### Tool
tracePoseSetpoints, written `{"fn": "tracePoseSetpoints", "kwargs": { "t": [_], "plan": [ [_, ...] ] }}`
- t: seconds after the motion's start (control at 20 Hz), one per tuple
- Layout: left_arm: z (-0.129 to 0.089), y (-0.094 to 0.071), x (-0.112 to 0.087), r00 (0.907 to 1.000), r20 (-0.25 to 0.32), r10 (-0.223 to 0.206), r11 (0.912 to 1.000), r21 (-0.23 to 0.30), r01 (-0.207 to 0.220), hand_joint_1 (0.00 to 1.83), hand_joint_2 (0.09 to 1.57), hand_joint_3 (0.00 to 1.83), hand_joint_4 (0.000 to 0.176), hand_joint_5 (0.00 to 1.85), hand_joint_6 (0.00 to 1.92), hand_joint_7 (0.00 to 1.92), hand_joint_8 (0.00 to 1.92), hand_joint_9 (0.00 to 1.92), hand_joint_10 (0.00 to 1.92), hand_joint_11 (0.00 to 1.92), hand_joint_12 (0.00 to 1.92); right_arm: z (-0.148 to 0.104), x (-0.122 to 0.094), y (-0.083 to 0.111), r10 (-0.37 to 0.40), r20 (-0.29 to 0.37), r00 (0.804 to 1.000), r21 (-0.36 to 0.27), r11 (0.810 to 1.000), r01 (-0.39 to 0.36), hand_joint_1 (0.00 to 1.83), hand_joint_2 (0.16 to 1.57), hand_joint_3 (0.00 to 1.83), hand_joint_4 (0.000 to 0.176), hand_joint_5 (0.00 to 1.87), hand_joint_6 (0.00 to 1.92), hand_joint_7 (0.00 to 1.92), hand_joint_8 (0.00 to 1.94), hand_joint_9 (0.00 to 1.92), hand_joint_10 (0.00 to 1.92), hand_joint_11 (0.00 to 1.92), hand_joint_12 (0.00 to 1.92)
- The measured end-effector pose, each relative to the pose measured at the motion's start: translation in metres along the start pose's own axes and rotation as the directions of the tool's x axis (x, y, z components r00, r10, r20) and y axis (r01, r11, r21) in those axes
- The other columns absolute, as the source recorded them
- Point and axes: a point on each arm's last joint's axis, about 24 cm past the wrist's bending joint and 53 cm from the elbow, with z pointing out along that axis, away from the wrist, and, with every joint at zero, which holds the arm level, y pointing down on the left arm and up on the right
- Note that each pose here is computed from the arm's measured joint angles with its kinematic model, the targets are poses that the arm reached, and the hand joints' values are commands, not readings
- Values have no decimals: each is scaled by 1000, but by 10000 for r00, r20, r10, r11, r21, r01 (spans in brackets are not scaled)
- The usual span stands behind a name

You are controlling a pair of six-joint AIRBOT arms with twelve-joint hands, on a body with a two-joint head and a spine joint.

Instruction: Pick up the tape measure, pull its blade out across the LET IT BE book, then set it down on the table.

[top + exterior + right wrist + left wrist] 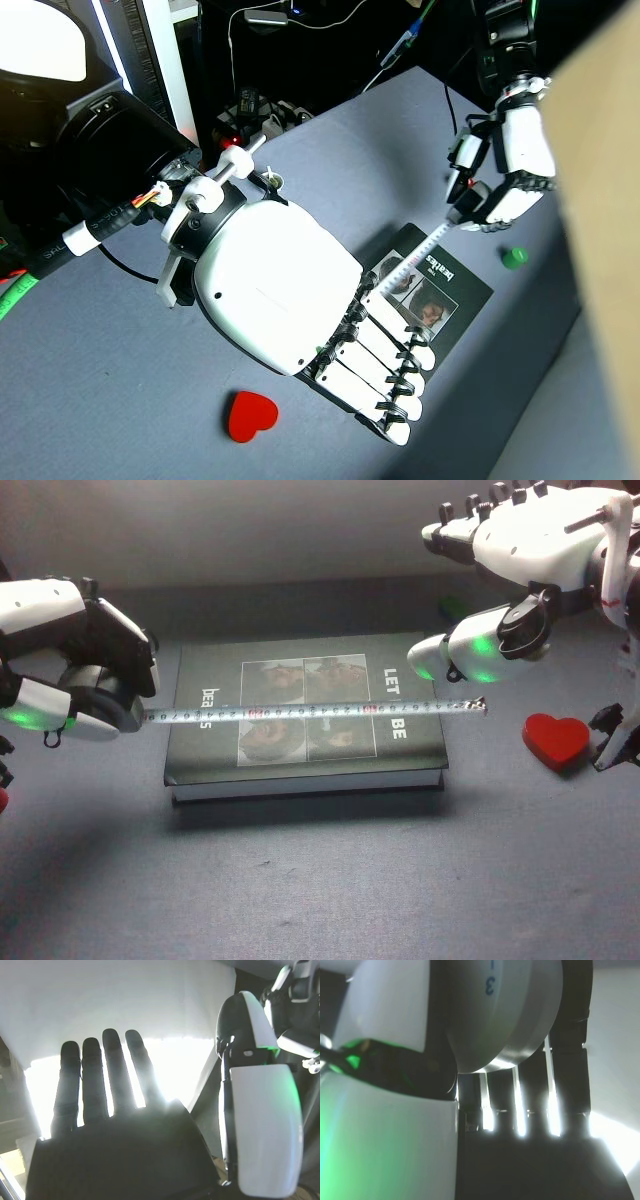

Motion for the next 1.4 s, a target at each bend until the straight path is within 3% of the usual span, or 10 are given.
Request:
{"fn": "tracePoseSetpoints", "kwargs": {
  "t": [0.35,0.5,0.75,0.85,1.4],
  "plan": [
    [5,11,-11,9994,157,323,9994,-123,-321,1394,1058,1,0,972,744,1165,657,1076,1054,1105,896,0,0,1,3,3,10000,-36,10000,-3,392,1055,1,0,152,3,174,3,140,4,0,385],
    [4,20,-11,9993,132,339,9990,-312,-335,1393,1064,0,0,945,780,1153,680,1075,1055,1114,891,0,0,2,-20,2,10000,-79,10000,20,393,1057,1,0,125,1,151,1,120,1,0,314],
    [2,29,-12,9994,114,339,9982,-490,-333,1392,1069,0,0,930,807,1129,714,1077,1058,1118,886,0,2,2,-36,-34,10000,-86,10000,36,402,1054,0,0,182,8,208,7,173,6,0,517],
    [-2,39,-9,9997,62,246,9974,-678,-241,1393,1069,0,0,928,809,1127,717,1078,1058,1121,887,0,1,2,-79,-3,10000,-107,9999,79,405,1051,0,0,176,2,196,0,148,3,0,435],
    [-2,38,-4,9991,-115,410,9980,-475,-415,1391,1072,0,0,906,847,1147,684,1062,1070,1124,856,0,2,4,-82,-32,10000,-165,9998,82,417,1045,0,0,137,0,171,0,124,0,0,357]
  ]
}}
